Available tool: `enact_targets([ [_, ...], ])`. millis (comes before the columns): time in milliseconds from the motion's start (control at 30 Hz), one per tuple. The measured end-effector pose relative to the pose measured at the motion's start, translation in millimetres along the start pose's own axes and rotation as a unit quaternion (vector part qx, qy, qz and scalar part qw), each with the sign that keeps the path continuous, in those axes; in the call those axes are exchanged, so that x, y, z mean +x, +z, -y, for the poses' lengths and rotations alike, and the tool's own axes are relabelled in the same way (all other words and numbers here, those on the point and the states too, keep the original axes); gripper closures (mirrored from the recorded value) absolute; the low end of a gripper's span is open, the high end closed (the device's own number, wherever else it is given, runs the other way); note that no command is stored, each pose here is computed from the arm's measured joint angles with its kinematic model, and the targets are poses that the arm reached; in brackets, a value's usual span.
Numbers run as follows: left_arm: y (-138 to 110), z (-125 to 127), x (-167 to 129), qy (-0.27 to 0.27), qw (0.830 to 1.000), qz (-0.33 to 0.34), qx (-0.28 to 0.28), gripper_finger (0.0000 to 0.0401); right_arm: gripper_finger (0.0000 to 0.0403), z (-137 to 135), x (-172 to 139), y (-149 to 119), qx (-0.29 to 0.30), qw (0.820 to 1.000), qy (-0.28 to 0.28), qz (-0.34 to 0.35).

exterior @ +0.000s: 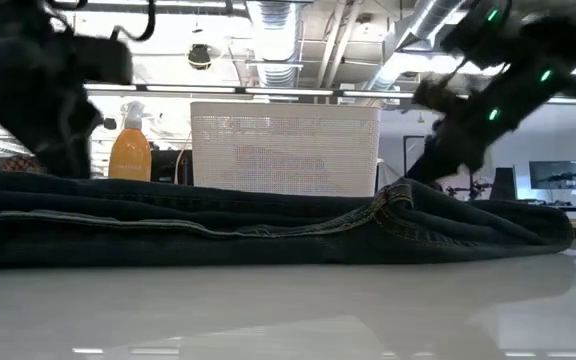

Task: Fold laundry
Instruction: Fold the dark blue jeans from the white laundry organizer

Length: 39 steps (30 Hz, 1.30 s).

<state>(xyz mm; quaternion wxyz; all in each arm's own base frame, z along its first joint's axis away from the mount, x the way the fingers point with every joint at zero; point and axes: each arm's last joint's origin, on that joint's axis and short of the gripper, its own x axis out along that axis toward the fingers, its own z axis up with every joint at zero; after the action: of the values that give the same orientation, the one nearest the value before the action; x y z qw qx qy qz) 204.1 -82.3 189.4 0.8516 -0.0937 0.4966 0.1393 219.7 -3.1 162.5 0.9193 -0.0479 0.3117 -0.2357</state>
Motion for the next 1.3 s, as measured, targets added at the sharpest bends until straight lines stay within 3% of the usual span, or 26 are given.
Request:
enact_targets([
  [67, 7.5, 2.5, -3.9, 0.009, 0.999, 0.033, -0.006, 0.0184, 0.0359, 5.4, -15.1, 3.9, 0.028, 1.0, 0.005, 0.009],
  [233, 23.4, 14.0, -7.3, -0.032, 0.992, 0.115, 0.03, 0.0184, 0.0345, 22.7, -42.8, -0.8, 0.179, 0.983, 0.016, -0.019],
  [433, 36.6, 28.4, 0.7, -0.06, 0.978, 0.186, 0.077, 0.0184, 0.0282, 29.9, -53.3, -17.4, 0.286, 0.953, 0.01, -0.101],
  [700, 34.2, 45.6, 37.6, -0.089, 0.974, 0.16, 0.134, 0.0184, 0.0138, 27.5, -41.2, -21.5, 0.322, 0.935, 0.025, -0.145],
  [867, 27.6, 50.3, 59.0, -0.087, 0.98, 0.129, 0.123, 0.0184, 0.01, 21.5, -22.8, -40.6, 0.347, 0.924, 0.059, -0.149],
  [967, 25.0, 52.4, 67.3, -0.089, 0.982, 0.118, 0.121, 0.0184, 0.0098, 18.0, -14.6, -50.0, 0.365, 0.916, 0.083, -0.143],
  [1133, 22.9, 52.9, 72.6, -0.085, 0.983, 0.112, 0.122, 0.0184, 0.0126, 10.5, -9.5, -61.7, 0.361, 0.914, 0.075, -0.169],
  [1200, 23.1, 52.9, 72.6, -0.084, 0.983, 0.112, 0.12, 0.0184, 0.0159, 6.8, -9.0, -62.5, 0.353, 0.918, 0.075, -0.168],
  [1300, 23.5, 52.6, 72.7, -0.084, 0.983, 0.113, 0.118, 0.0184, 0.0251, 3.0, -9.8, -60.5, 0.343, 0.923, 0.087, -0.152],
])
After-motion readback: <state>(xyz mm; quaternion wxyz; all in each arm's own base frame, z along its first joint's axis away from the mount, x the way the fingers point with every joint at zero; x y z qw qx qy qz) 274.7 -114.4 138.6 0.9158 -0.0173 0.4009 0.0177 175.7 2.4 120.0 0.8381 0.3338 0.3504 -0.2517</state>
